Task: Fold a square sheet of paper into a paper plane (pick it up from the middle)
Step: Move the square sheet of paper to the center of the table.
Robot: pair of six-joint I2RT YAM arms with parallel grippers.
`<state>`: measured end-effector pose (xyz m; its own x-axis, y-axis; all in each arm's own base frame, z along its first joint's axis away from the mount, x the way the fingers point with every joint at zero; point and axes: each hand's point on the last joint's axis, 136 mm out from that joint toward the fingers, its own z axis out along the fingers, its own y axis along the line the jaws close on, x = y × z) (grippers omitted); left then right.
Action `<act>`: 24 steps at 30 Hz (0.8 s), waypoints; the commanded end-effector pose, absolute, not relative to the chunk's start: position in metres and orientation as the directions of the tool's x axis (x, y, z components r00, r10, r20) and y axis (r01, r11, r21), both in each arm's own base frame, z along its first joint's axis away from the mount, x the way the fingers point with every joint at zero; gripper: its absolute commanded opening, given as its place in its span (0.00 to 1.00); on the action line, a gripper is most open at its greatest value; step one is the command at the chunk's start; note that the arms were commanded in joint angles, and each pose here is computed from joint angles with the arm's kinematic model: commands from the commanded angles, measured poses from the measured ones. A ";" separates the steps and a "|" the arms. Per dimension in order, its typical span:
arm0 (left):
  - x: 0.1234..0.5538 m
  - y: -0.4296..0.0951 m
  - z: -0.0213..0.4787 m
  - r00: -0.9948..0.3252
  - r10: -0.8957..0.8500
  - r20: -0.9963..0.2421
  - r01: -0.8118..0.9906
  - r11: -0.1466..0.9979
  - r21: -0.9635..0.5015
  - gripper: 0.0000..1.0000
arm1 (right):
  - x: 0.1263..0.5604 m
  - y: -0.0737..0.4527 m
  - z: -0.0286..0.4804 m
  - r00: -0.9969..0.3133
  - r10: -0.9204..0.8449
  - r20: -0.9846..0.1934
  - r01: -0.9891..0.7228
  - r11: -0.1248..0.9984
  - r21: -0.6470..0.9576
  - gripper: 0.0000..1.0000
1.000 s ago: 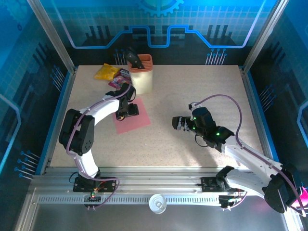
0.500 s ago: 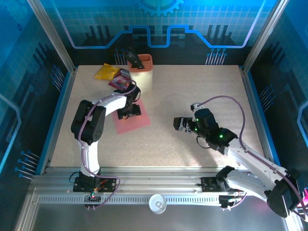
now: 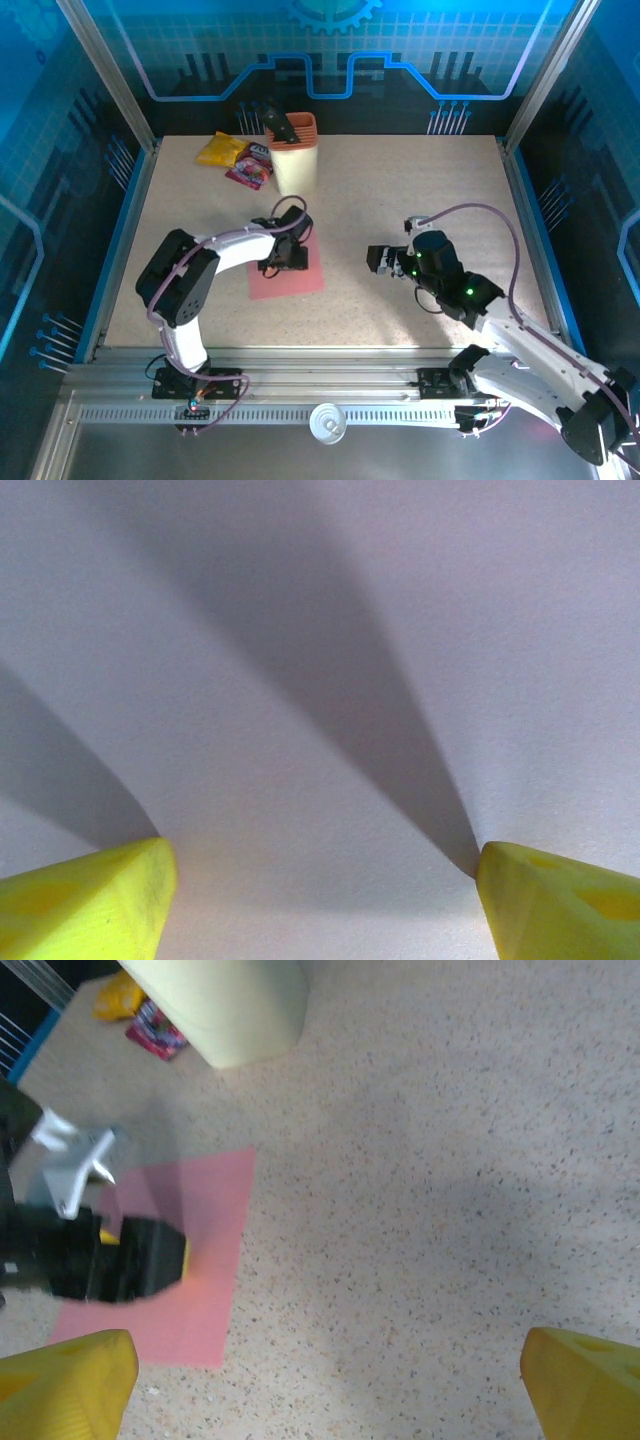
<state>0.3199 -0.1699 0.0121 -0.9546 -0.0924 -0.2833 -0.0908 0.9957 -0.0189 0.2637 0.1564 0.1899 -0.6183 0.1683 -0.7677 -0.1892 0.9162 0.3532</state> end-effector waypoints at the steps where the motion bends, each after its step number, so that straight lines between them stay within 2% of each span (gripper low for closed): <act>1: 0.274 -0.174 0.000 -0.983 -0.042 -0.181 -0.039 0.999 -0.025 0.82 | 0.261 0.152 0.197 -0.590 0.186 -0.786 -0.181 0.918 0.353 0.99; 7: 0.280 -0.184 0.043 -0.959 -0.091 -0.270 -0.055 0.989 -0.136 0.85 | 0.259 0.145 0.180 -0.654 0.083 -0.752 -0.168 0.953 0.251 0.99; 13: 0.289 -0.196 0.073 -0.947 -0.116 -0.300 -0.055 0.977 -0.205 0.88 | 0.259 0.145 0.171 -0.676 0.081 -0.733 -0.150 0.958 0.244 0.99; 18: 0.293 -0.195 0.076 -0.941 -0.139 -0.308 -0.078 0.976 -0.202 0.97 | 0.260 0.152 0.162 -0.696 0.070 -0.715 -0.165 0.953 0.254 0.99; 24: 0.295 -0.190 0.055 -0.949 -0.178 -0.262 -0.130 0.973 -0.193 0.99 | 0.261 0.166 0.155 -0.722 0.064 -0.689 -0.194 0.937 0.290 0.99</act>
<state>0.2954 -0.1925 0.0635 -0.9415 -0.1393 -0.3069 -0.0841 0.9789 -0.1862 0.2594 0.1525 0.1482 -0.7223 0.0619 -0.6888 -0.1609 0.9536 0.2544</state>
